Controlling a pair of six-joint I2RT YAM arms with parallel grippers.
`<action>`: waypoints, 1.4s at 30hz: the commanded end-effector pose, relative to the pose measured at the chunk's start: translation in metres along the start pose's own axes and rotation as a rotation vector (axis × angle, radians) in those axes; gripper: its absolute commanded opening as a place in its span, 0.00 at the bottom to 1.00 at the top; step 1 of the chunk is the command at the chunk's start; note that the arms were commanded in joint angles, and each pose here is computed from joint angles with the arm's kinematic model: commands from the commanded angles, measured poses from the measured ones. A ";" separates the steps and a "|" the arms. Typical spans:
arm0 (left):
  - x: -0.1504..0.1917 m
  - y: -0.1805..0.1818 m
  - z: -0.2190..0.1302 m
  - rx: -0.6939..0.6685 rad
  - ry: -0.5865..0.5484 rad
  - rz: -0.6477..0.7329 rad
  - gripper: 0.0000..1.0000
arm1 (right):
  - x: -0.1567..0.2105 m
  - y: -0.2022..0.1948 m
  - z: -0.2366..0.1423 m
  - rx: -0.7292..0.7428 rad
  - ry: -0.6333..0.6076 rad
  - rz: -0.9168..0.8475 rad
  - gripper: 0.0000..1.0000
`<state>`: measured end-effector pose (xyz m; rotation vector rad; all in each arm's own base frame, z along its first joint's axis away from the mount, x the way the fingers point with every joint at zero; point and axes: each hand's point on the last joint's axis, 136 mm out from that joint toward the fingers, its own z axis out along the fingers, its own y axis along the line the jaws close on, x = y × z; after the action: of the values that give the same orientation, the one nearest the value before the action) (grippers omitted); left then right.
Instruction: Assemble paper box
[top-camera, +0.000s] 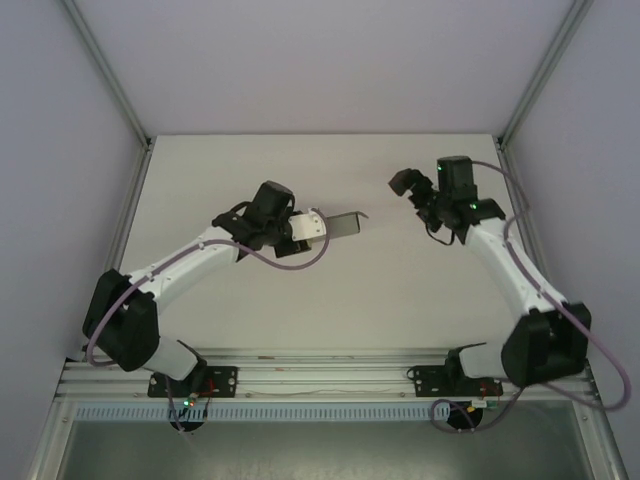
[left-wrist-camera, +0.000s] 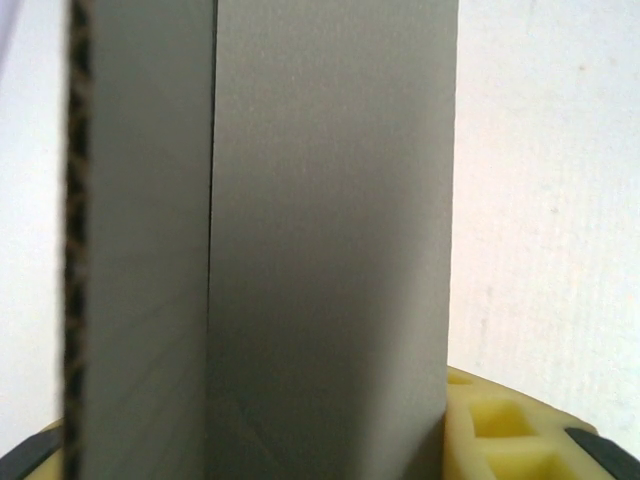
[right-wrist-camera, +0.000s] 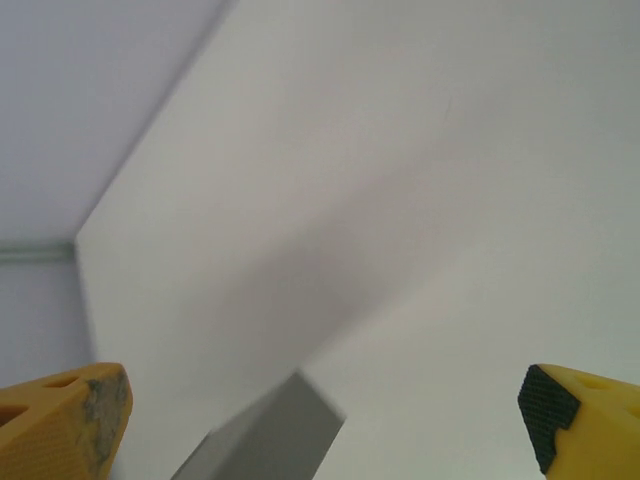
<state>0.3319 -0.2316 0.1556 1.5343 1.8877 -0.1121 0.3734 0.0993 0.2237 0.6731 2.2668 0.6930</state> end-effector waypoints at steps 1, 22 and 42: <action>0.017 -0.021 0.004 0.153 0.070 -0.070 0.42 | -0.056 -0.015 -0.028 0.109 -0.369 -0.278 0.99; 0.039 -0.040 0.031 0.345 0.136 -0.161 0.41 | 0.135 0.031 0.018 -0.247 0.403 -1.305 0.82; 0.036 -0.034 0.035 0.343 0.136 -0.164 0.40 | 0.154 0.039 0.058 -0.261 0.577 -1.277 0.19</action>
<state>0.3114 -0.2251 0.0925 1.6415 2.2021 -0.4077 0.3320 0.2401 0.1421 -1.1648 2.3740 0.4781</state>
